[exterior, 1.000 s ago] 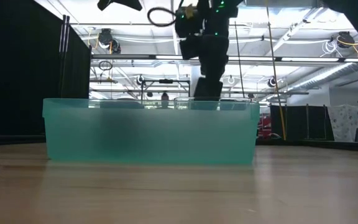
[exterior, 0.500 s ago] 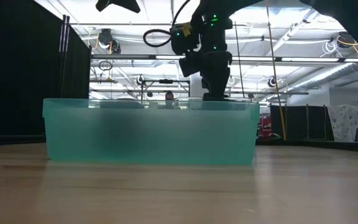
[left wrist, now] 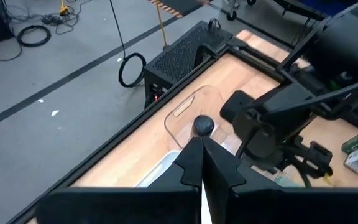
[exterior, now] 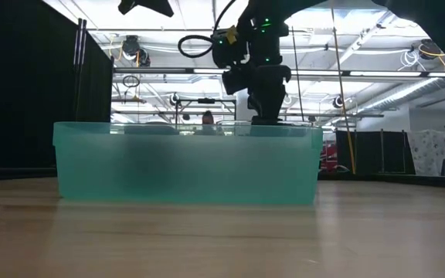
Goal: Sort spices by type
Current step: Put the left black spice can into the transparent bin
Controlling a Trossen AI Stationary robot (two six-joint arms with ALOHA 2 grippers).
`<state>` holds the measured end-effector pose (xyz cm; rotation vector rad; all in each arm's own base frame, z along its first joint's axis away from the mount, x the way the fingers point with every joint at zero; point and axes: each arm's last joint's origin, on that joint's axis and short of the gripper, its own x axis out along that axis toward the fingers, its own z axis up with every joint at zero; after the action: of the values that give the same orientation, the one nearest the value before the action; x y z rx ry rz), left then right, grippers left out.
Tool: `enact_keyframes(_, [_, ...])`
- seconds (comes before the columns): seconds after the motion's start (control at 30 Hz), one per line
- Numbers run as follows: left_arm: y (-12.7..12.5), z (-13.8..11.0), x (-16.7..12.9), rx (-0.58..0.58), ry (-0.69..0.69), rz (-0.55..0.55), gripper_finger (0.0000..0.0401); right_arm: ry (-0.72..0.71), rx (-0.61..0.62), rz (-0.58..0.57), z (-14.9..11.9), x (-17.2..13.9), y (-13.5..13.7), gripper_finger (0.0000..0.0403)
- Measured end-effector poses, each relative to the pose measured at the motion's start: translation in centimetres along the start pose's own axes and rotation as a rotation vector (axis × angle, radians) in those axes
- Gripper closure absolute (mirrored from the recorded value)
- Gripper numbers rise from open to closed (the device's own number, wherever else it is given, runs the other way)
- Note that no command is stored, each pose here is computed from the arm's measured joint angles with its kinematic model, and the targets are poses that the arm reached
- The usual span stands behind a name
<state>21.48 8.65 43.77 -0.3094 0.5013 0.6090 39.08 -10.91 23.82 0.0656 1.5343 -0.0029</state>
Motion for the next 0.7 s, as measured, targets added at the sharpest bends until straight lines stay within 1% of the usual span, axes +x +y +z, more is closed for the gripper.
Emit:
enact_keyframes(0.23, [0.1,-0.4,0.0,0.007,0.039,0.011,0.0395,0.01,-0.02,0.001,0.0,0.2,0.0,0.0307])
enact_keyframes(0.5, [0.1,-0.4,0.0,0.008,0.037,0.013,0.0395,0.098,0.006,-0.002,0.4,2.6,-0.2,0.0307])
enact_keyframes(0.7, [0.1,-0.4,0.0,0.009,0.036,0.015,0.0395,0.123,0.012,0.003,0.5,3.2,-0.3,0.0307])
